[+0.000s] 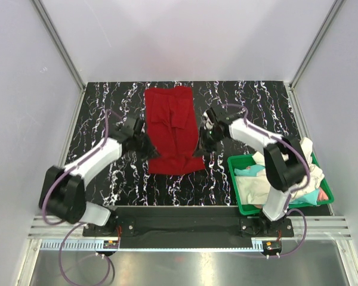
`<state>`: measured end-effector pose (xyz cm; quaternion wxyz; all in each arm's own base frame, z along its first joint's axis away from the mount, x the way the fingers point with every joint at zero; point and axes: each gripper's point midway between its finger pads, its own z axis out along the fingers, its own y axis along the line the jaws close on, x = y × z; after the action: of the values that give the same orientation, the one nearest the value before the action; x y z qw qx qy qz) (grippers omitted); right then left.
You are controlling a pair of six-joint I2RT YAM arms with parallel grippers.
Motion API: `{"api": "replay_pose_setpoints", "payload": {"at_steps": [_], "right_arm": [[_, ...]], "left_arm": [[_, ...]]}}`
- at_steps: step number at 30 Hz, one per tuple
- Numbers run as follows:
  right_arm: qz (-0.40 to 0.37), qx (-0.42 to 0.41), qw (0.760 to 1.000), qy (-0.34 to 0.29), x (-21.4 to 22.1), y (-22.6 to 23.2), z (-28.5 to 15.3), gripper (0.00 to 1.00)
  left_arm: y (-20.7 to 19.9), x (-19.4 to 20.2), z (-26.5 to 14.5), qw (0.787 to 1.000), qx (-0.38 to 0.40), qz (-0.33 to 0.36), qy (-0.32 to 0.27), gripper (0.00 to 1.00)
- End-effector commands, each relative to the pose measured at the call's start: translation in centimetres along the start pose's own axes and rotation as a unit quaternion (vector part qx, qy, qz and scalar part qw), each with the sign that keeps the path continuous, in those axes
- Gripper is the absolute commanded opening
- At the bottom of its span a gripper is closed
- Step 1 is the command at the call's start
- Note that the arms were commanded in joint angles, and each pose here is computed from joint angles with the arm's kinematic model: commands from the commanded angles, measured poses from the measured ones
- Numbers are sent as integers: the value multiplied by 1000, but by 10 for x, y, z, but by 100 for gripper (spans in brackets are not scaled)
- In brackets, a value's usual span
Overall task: Fold and stack the t-shirts
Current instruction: Fold the tshirt
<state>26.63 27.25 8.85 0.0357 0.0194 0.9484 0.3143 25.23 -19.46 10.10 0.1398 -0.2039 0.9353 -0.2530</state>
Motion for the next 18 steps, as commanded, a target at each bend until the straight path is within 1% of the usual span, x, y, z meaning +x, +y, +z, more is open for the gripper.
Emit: {"api": "replay_pose_setpoints", "payload": {"at_steps": [1,2,4,6,8,9,12,18], "right_arm": [[-29,1,1000,10,-34,9,1,0],[-35,6,999,13,-49,13,3,0],[-37,13,999,9,-64,15,3,0],[-29,12,1000,0,-85,16,3,0],[-24,15,1000,2,-94,13,5,0],[-21,16,1000,-1,-106,11,7,0],[-19,16,1000,-3,-123,7,12,0],[-24,21,1000,0,-146,0,23,0]], "left_arm": [[-25,-51,5,999,29,15,-27,0],[-23,-57,15,999,24,11,-18,0],[-29,-82,16,999,32,-1,-35,0],[-28,-94,26,999,37,-11,-31,0],[-28,-110,28,998,42,-25,-33,0],[-24,-113,35,998,40,-30,-27,0],[-22,-127,43,998,43,-44,-23,0],[-18,-147,62,997,43,-64,-15,0]]}}
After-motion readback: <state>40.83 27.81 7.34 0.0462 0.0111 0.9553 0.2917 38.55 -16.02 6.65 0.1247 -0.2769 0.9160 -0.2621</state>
